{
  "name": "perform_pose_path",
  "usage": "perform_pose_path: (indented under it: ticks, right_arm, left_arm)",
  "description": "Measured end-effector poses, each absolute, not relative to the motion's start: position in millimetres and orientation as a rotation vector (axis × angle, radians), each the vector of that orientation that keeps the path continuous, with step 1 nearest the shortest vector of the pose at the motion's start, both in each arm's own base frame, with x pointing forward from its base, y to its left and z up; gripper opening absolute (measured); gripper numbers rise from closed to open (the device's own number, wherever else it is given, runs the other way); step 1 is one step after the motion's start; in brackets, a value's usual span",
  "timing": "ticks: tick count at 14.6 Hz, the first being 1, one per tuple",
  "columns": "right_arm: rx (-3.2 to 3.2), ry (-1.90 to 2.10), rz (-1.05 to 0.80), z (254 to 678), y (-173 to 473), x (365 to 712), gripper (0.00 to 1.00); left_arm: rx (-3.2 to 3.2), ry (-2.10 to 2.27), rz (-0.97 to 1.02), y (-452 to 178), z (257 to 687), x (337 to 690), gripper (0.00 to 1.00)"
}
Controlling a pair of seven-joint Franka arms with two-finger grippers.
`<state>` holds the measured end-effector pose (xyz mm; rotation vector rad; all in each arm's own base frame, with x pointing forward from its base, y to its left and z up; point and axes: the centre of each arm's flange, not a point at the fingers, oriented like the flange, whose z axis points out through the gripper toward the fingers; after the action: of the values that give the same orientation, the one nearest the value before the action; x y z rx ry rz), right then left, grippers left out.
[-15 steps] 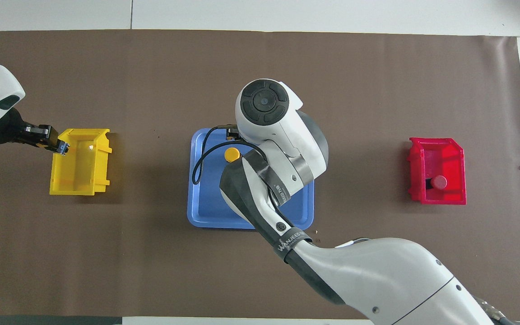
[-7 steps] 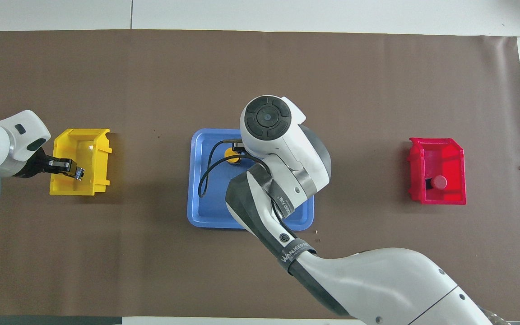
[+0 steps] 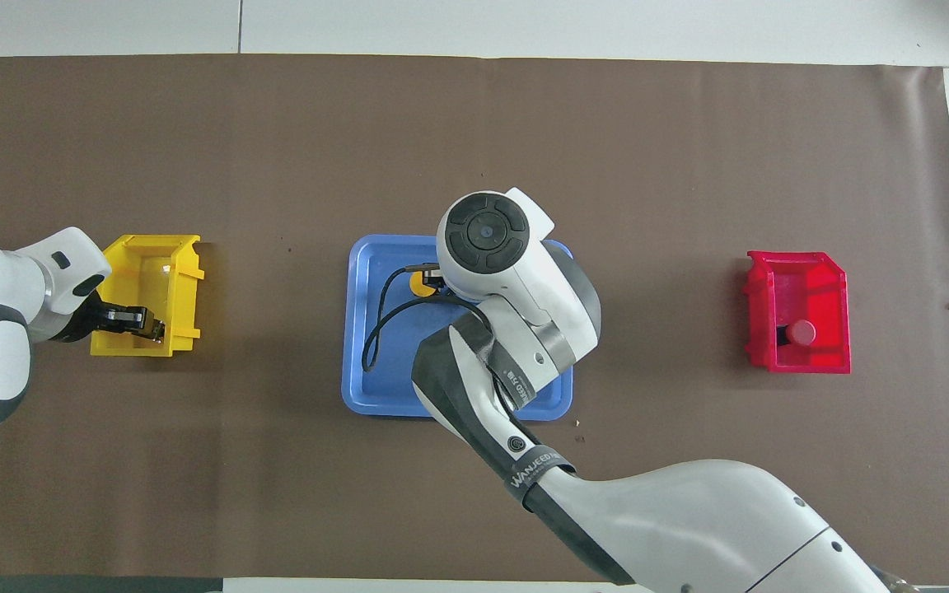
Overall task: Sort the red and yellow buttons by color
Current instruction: 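Carry the red button to the red bin with the right gripper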
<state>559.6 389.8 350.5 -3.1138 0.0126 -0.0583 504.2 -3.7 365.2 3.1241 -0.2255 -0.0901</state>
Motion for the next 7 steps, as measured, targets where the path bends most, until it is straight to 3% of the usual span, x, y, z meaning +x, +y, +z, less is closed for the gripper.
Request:
perform_pose_path:
  ticks: [2,5,7]
  right_arm:
    - [-3.118,0.023,-0.047,363,387,563,0.41]
    - [-3.146,-0.038,0.001,438,332,598,0.41]
    - [-3.152,-0.129,0.044,494,225,622,0.41]
  left_arm:
    - [3.125,-0.217,-0.091,-4,364,504,0.57]
    - [3.129,-0.185,-0.079,-6,366,505,0.59]
    - [3.13,-0.182,-0.054,-7,376,511,0.59]
